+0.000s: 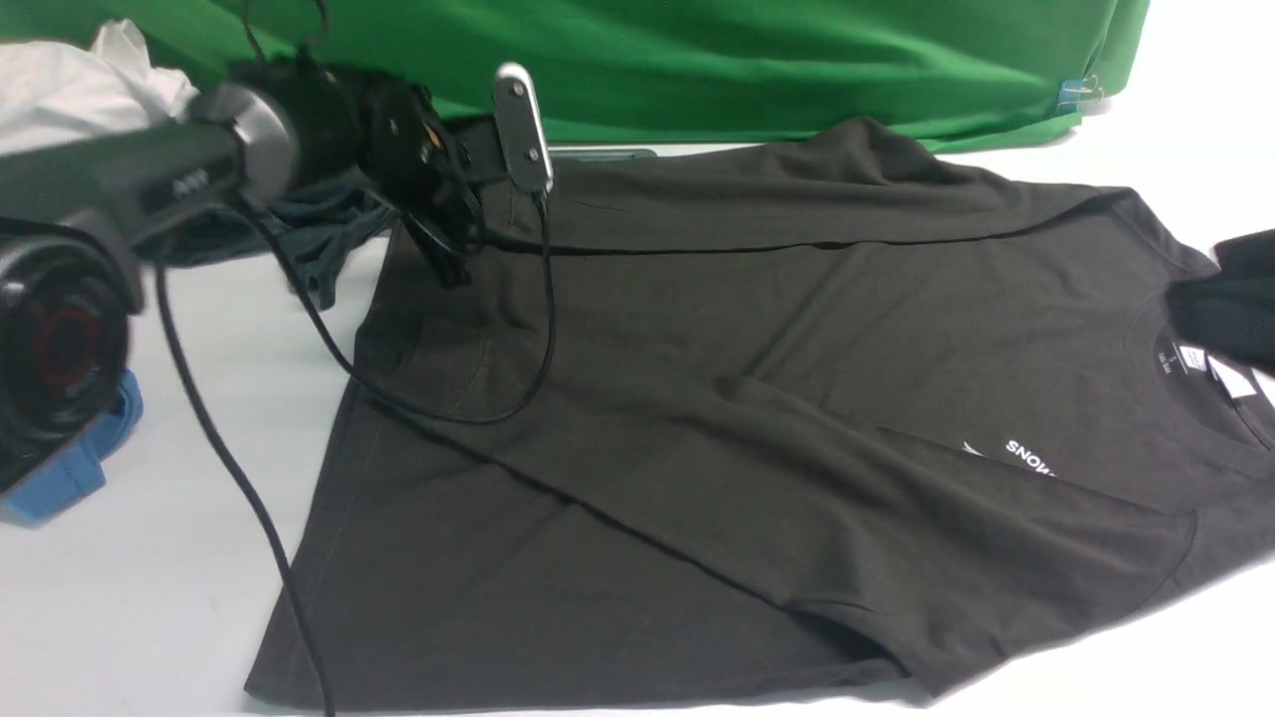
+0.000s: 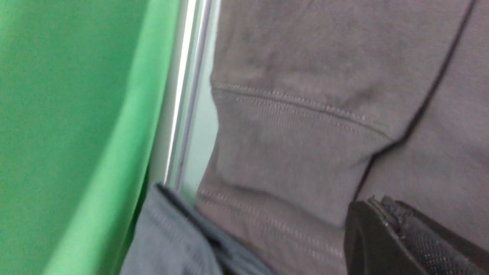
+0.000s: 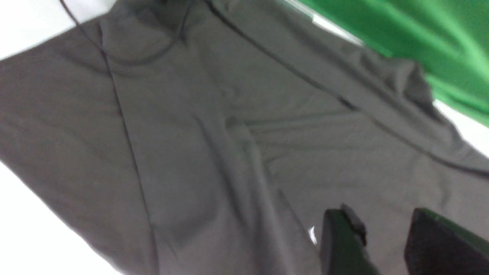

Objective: Fold a long-sleeved shirt on a white desktop.
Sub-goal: 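Grab the top left corner of the dark shirt with the left gripper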

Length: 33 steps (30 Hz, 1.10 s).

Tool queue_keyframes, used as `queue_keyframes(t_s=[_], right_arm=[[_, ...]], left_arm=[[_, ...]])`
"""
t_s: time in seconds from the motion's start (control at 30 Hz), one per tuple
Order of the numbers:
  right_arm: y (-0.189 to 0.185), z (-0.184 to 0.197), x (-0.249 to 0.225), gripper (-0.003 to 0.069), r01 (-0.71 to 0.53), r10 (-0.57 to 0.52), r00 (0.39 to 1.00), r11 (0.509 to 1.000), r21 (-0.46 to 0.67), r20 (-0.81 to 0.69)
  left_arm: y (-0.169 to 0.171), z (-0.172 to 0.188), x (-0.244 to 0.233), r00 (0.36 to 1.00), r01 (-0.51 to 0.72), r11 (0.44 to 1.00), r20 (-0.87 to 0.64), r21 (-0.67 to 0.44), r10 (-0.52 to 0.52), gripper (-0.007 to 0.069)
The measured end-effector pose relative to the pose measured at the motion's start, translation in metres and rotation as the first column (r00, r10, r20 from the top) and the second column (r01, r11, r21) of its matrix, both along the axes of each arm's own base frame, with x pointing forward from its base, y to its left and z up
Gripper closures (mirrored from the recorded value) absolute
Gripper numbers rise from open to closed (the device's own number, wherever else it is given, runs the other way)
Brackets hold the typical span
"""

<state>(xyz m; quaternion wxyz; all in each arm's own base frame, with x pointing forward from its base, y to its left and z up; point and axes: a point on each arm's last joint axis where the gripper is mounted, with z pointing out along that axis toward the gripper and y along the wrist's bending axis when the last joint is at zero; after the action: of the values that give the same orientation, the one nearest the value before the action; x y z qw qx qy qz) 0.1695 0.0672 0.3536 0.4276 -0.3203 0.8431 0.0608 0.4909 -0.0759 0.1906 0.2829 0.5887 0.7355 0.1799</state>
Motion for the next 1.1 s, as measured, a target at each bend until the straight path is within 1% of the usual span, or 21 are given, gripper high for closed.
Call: queue_keyframes(t_s=[0.03, 0.17, 0.27, 0.33, 0.4, 0.47, 0.5, 0.53, 0.6, 0.67, 0.7, 0.77, 0.83, 0.93, 1.0, 1.03, 1.07, 1.1], right_arm=[[0.003, -0.009, 0.012, 0.0419, 0.001, -0.001, 1.0, 1.0, -0.013, -0.031], [0.012, -0.031, 0.042, 0.0418, 0.006, -0.01, 0.994, 0.999, -0.041, -0.105], [0.018, -0.043, 0.058, 0.0418, 0.003, -0.011, 0.985, 0.999, -0.047, -0.172], [0.02, -0.047, 0.061, 0.0418, -0.007, -0.002, 0.979, 0.999, -0.043, -0.203], [0.021, -0.047, 0.06, 0.0418, -0.017, 0.007, 0.977, 0.999, -0.043, -0.214], [0.02, -0.045, 0.058, 0.0418, -0.024, 0.015, 0.977, 0.999, -0.042, -0.212], [0.02, -0.044, 0.057, 0.0418, -0.024, 0.015, 0.978, 0.999, -0.039, -0.207], [0.02, -0.043, 0.056, 0.0418, -0.024, 0.016, 0.979, 0.999, -0.037, -0.204], [0.02, -0.041, 0.055, 0.0418, -0.024, 0.016, 0.98, 0.999, -0.034, -0.198], [0.019, -0.04, 0.054, 0.0418, -0.024, 0.017, 0.981, 0.999, -0.033, -0.194], [0.019, -0.039, 0.053, 0.0418, -0.024, 0.018, 0.981, 0.999, -0.032, -0.192], [0.019, -0.039, 0.053, 0.0418, -0.024, 0.018, 0.981, 0.999, -0.032, -0.191], [0.019, -0.039, 0.053, 0.0418, -0.024, 0.018, 0.982, 0.999, -0.031, -0.189], [0.019, -0.039, 0.052, 0.0418, -0.025, 0.018, 0.981, 0.999, -0.032, -0.192], [0.019, -0.039, 0.052, 0.0418, -0.025, 0.019, 0.981, 0.999, -0.032, -0.193], [0.019, -0.039, 0.052, 0.0418, -0.025, 0.019, 0.981, 0.999, -0.032, -0.193], [0.019, -0.039, 0.052, 0.0418, -0.026, 0.019, 0.981, 0.999, -0.032, -0.194], [0.019, -0.039, 0.052, 0.0418, -0.026, 0.019, 0.981, 0.999, -0.033, -0.195]], left_arm=[[0.0, 0.01, -0.003, 1.0, -0.005, 1.0, -0.001, -0.004, 0.005, 0.0607], [0.001, 0.02, -0.007, 1.0, -0.015, 1.0, 0.0, -0.014, 0.015, 0.0607], [0.0, 0.019, -0.007, 1.0, -0.011, 1.0, -0.006, -0.025, 0.011, 0.0603], [-0.002, 0.014, -0.005, 1.0, 0.007, 0.999, -0.004, -0.035, -0.007, 0.0587], [-0.004, 0.007, -0.003, 1.0, 0.03, 0.999, -0.003, -0.038, -0.03, 0.0554], [-0.006, -0.006, 0.0, 0.997, 0.078, 0.997, -0.01, -0.02, -0.078, 0.0475], [-0.007, -0.014, 0.001, 0.996, 0.091, 0.996, -0.02, -0.015, -0.091, 0.0428], [-0.007, -0.019, 0.002, 0.995, 0.1, 0.995, -0.022, -0.01, -0.1, 0.0403], [-0.007, -0.027, 0.005, 0.994, 0.109, 0.994, -0.019, 0.0, -0.109, 0.0326], [-0.007, -0.036, 0.008, 0.994, 0.111, 0.994, -0.013, 0.01, -0.111, 0.0274], [-0.007, -0.04, 0.009, 0.993, 0.116, 0.993, -0.009, 0.022, -0.115, 0.0262], [-0.006, -0.042, 0.01, 0.992, 0.123, 0.992, 0.003, 0.041, -0.124, 0.0258], [-0.005, -0.045, 0.013, 0.99, 0.137, 0.988, 0.027, 0.071, -0.139, 0.0277], [-0.005, -0.046, 0.016, 0.988, 0.132, 0.988, 0.068, 0.08, -0.138, 0.033], [-0.005, -0.046, 0.019, 0.986, 0.123, 0.99, 0.101, 0.073, -0.13, 0.0382], [-0.005, -0.045, 0.019, 0.986, 0.123, 0.99, 0.106, 0.073, -0.13, 0.0386], [-0.006, -0.044, 0.021, 0.983, 0.116, 0.991, 0.136, 0.065, -0.124, 0.0428], [-0.006, -0.043, 0.023, 0.98, 0.113, 0.992, 0.156, 0.062, -0.121, 0.0448]])
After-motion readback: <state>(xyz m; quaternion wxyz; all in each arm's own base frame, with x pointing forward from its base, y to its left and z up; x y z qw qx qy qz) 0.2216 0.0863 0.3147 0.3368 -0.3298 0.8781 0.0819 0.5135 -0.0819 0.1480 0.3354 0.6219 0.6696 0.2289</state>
